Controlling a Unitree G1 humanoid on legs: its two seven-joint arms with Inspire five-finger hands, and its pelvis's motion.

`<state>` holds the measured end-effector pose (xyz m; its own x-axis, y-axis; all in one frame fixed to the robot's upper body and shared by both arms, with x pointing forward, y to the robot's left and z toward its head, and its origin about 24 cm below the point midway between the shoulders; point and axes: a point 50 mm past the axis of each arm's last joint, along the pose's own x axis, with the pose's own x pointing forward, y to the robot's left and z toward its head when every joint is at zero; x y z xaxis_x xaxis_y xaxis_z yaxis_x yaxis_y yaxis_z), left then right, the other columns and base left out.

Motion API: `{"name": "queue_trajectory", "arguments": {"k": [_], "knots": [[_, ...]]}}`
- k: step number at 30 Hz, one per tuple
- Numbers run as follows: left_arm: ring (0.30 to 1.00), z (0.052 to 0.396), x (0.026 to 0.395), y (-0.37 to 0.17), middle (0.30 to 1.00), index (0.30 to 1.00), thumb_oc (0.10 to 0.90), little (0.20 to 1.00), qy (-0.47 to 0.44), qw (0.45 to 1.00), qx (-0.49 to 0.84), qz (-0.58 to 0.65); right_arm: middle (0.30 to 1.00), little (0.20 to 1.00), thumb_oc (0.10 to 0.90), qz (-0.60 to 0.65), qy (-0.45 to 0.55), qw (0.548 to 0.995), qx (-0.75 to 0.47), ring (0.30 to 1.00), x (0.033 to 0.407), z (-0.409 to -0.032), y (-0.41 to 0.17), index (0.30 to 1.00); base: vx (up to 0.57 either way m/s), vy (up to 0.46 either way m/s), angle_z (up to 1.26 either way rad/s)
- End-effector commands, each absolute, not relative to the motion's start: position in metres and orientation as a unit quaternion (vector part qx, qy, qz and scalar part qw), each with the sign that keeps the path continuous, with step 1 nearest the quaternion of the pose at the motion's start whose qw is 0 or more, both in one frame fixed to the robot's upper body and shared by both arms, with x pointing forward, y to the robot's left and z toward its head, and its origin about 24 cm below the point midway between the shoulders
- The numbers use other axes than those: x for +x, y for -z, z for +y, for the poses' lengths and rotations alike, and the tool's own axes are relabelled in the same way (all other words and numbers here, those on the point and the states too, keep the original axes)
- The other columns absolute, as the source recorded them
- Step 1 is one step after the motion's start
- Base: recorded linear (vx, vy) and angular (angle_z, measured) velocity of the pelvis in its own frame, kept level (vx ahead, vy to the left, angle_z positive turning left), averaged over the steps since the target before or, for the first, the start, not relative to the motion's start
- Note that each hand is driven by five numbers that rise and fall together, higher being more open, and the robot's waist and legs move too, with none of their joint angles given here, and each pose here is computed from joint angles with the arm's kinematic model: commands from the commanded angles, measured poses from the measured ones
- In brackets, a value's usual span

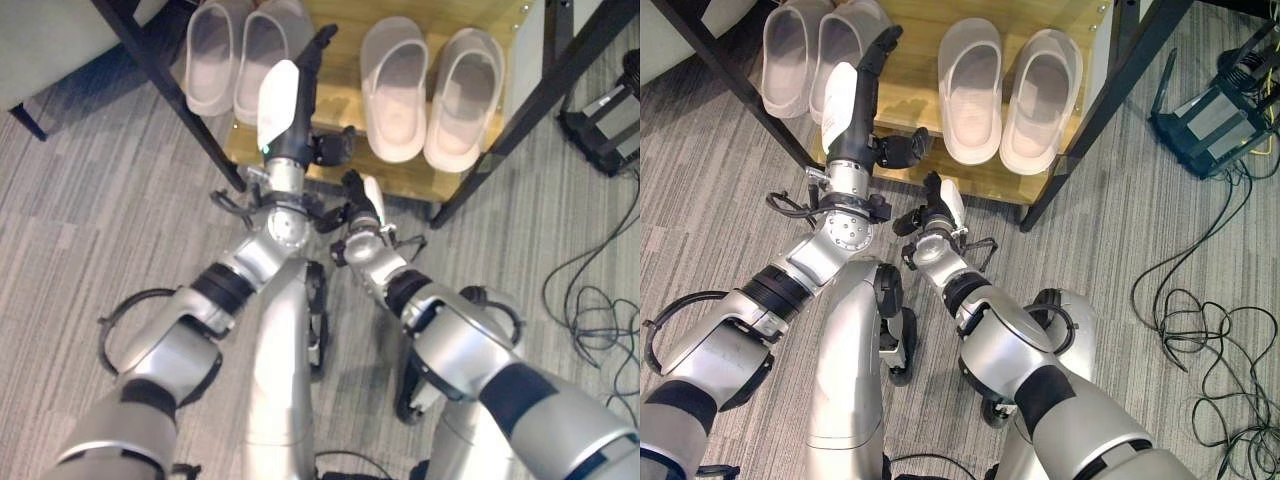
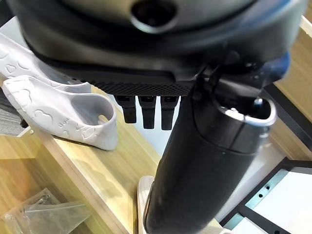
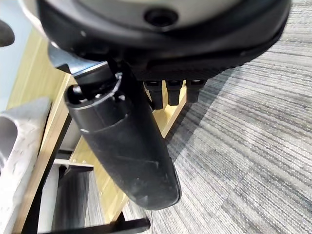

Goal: Arrange the slippers neatly on the shoe rack.

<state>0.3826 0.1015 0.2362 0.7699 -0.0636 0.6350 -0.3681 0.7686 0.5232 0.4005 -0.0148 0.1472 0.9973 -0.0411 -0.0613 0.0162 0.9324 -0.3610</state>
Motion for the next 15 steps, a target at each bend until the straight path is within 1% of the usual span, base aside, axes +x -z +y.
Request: {"name": "queue_trajectory", "arguments": {"k": [1,4,6,11,15], "knots": [[0.900,0.088,0.356,-0.302,0.900,0.900,0.800,0.900,-0.085,0.833,0.279,-0.469,0.900,0.900,0.800,-0.004,0.024,0.984,-0.176,0.900,0.399,0.005,-0.179,0.900,0.00,0.000,0.00],[0.900,0.086,0.353,-0.302,0.900,0.900,0.800,0.900,-0.081,0.837,0.262,-0.473,0.900,0.900,0.800,0.041,0.020,0.980,-0.195,0.900,0.395,0.002,-0.153,0.900,0.00,0.000,0.00],[0.900,0.086,0.352,-0.302,0.900,0.900,0.800,0.900,-0.081,0.839,0.254,-0.475,0.900,0.900,0.800,0.048,0.023,0.980,-0.193,0.900,0.395,0.001,-0.150,0.900,0.00,0.000,0.00],[0.900,0.094,0.346,-0.294,0.900,0.900,0.800,0.900,-0.083,0.852,0.211,-0.471,0.900,0.900,0.800,0.043,0.062,0.982,-0.171,0.900,0.401,-0.014,-0.158,0.900,0.01,-0.017,0.00],[0.900,0.104,0.329,-0.279,0.900,0.900,0.800,0.900,-0.078,0.852,0.181,-0.484,0.900,0.900,0.800,0.033,0.122,0.981,-0.146,0.900,0.411,-0.043,-0.171,0.900,0.01,-0.013,0.02]]}}
